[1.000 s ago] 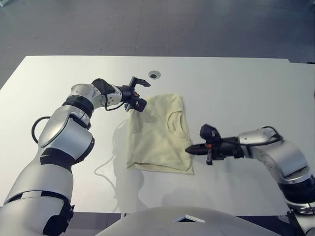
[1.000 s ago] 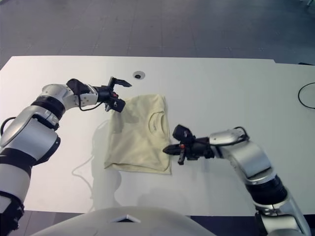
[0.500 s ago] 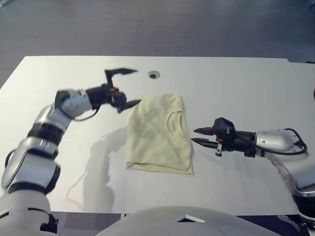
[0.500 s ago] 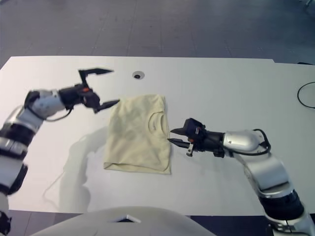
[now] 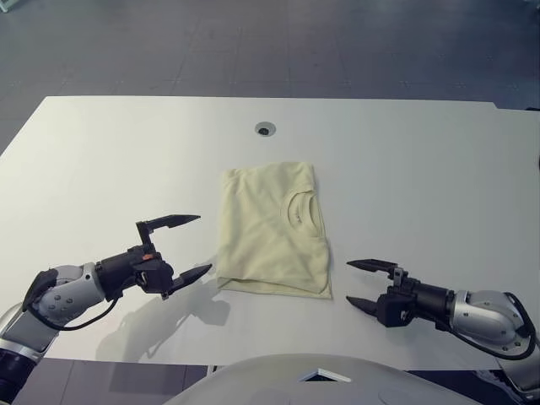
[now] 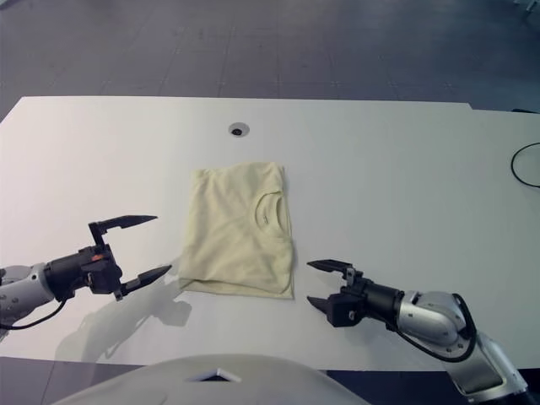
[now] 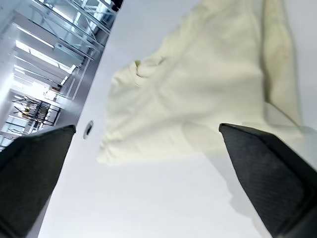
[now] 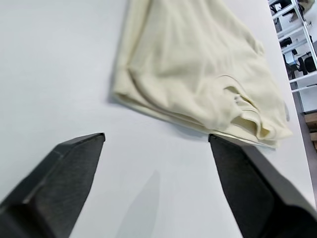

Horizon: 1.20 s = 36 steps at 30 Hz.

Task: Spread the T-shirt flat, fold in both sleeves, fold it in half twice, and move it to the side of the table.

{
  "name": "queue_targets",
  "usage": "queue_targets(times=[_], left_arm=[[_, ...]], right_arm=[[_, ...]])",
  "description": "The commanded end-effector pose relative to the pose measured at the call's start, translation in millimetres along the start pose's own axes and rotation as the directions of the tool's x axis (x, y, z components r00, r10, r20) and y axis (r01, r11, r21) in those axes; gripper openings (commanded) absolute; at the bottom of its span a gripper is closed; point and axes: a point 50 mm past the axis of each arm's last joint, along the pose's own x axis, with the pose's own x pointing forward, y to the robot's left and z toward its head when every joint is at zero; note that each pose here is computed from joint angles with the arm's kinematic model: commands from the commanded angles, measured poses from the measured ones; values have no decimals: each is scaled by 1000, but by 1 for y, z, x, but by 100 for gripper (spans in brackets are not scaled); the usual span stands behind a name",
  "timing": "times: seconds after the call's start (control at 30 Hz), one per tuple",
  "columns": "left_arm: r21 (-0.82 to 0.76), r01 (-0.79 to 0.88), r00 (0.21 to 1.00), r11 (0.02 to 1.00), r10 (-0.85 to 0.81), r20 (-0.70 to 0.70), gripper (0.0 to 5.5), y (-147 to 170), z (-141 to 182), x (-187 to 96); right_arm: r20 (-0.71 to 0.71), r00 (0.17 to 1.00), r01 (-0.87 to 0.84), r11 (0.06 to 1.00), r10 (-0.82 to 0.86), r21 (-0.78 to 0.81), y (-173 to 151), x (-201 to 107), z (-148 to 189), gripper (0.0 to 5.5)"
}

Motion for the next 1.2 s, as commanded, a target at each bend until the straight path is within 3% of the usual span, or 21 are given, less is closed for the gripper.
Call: queue_targets(times=[0.03, 0.27, 0.7, 1.2], left_arm=[[22, 69, 997, 997, -69, -26, 540, -5, -3, 0], [-4, 186, 982, 982, -186, -33, 540, -21, -8, 2], [6, 203, 978, 979, -203, 39, 540, -33, -15, 37], [70, 301, 949, 951, -306, 74, 283, -41, -19, 45]], right_arm=[[8, 1000, -28, 999, 29, -39, 6, 8, -5, 455], [58, 996, -69, 996, 73, -55, 12, 31, -12, 539], [100, 995, 12, 996, -2, -93, 15, 55, -22, 539], [110, 992, -48, 993, 60, -106, 18, 62, -24, 283]])
